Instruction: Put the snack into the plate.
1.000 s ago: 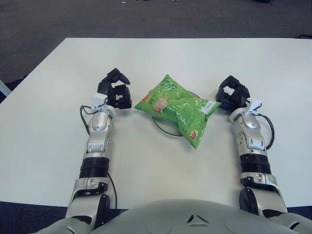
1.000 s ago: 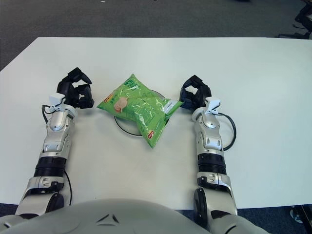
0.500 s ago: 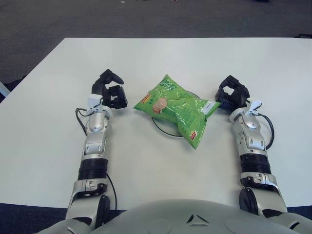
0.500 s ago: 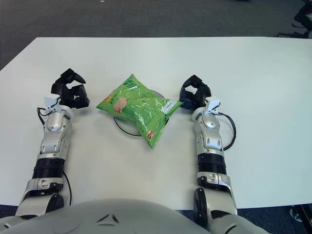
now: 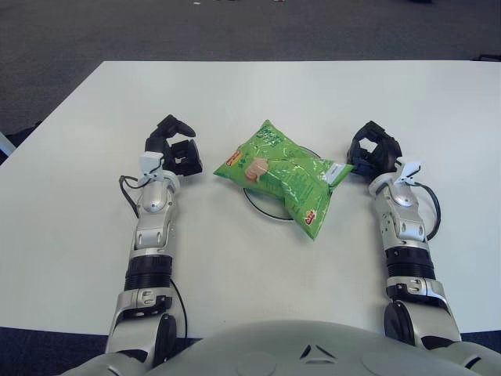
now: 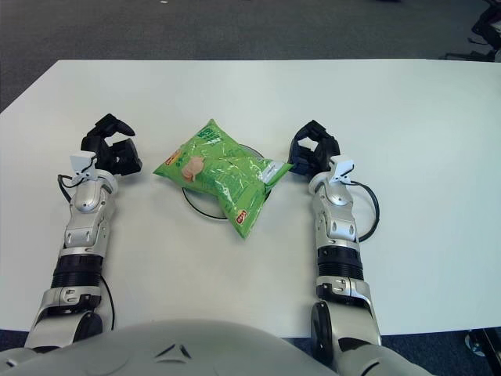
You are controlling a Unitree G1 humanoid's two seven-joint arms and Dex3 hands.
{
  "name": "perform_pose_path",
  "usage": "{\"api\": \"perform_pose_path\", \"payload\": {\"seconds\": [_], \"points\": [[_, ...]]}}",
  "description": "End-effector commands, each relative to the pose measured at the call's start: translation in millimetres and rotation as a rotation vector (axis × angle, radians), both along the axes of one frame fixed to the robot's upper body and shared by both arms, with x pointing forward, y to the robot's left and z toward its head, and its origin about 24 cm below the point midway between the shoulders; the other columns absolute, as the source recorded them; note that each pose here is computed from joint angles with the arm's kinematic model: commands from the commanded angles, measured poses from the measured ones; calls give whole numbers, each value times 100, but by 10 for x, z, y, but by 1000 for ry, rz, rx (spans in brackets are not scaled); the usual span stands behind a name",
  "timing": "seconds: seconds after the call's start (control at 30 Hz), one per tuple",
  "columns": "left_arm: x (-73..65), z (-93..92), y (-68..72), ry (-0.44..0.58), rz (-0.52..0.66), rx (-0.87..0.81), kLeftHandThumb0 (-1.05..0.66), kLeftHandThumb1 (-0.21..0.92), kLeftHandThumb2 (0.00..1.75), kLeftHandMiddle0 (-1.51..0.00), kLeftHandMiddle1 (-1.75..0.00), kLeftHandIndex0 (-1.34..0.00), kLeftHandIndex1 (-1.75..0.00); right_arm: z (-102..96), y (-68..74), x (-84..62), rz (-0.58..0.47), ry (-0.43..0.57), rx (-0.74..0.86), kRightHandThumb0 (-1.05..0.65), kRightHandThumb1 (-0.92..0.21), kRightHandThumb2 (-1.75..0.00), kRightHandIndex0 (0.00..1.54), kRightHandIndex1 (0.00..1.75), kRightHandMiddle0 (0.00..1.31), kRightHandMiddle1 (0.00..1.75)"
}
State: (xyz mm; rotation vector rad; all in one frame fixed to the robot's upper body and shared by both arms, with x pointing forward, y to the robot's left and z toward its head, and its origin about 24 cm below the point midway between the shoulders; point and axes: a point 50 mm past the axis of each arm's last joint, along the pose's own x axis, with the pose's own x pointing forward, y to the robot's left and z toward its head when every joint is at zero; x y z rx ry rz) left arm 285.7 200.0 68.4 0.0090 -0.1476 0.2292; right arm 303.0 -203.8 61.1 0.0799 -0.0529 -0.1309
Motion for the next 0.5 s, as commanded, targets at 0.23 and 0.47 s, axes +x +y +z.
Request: {"api": "perform_pose_path", "payload": {"seconds": [0.23,0.47], "points": [[-238,-452,111,216,44,-58,-50,28,136,-135,-175,-64,-175,-320,-70,-175,-54,123,24,-51,-25,-139,134,175,67,175],[-233,-469,110,233,23,-63,-48,31,132,-133,-175,-62,-175,-317,-65,-179,-57,127,26,-50,-26,-139,134,175,66,175]]}}
